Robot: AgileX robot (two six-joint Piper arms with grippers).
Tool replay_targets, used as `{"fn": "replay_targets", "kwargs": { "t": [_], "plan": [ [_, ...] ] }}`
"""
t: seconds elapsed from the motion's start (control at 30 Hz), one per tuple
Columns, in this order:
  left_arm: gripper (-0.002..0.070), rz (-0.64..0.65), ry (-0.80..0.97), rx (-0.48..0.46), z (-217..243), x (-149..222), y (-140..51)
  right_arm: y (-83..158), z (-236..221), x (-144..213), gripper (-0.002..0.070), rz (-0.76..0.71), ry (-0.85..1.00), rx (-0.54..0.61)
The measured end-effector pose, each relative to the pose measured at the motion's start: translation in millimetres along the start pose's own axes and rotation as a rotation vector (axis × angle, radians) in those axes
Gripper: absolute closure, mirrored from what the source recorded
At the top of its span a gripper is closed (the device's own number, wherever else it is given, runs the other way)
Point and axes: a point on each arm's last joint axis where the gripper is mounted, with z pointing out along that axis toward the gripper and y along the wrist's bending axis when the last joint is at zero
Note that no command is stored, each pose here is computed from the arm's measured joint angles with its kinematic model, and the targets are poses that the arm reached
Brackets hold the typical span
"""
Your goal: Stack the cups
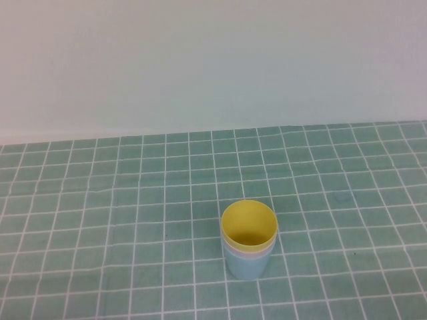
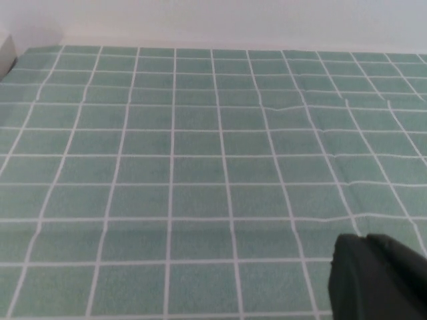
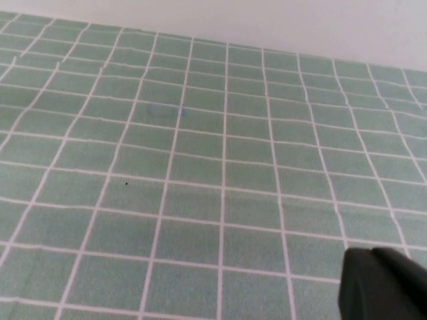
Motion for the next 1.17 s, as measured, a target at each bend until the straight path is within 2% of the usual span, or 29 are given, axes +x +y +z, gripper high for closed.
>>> {"fn": "replay_targets", "kwargs": {
  "t": [0.4,0.67,1.17],
  "plan": [
    [0.0676,0.0,0.002,0.0,0.1,0.1,0.0,0.1,0.0,0.1,0.0678,0.013,0.001,-0.001],
    [0.0676,0.0,0.002,0.0,0.1,0.1,0.0,-5.5,-0.2,1.2,0.0678,0.195,0.007,0.061],
    [0.0676,0.0,0.002,0.0,0.1,0.1,0.0,-8.4,-0.4,1.4,0.0678,0.218,0.005,0.092]
  ]
}}
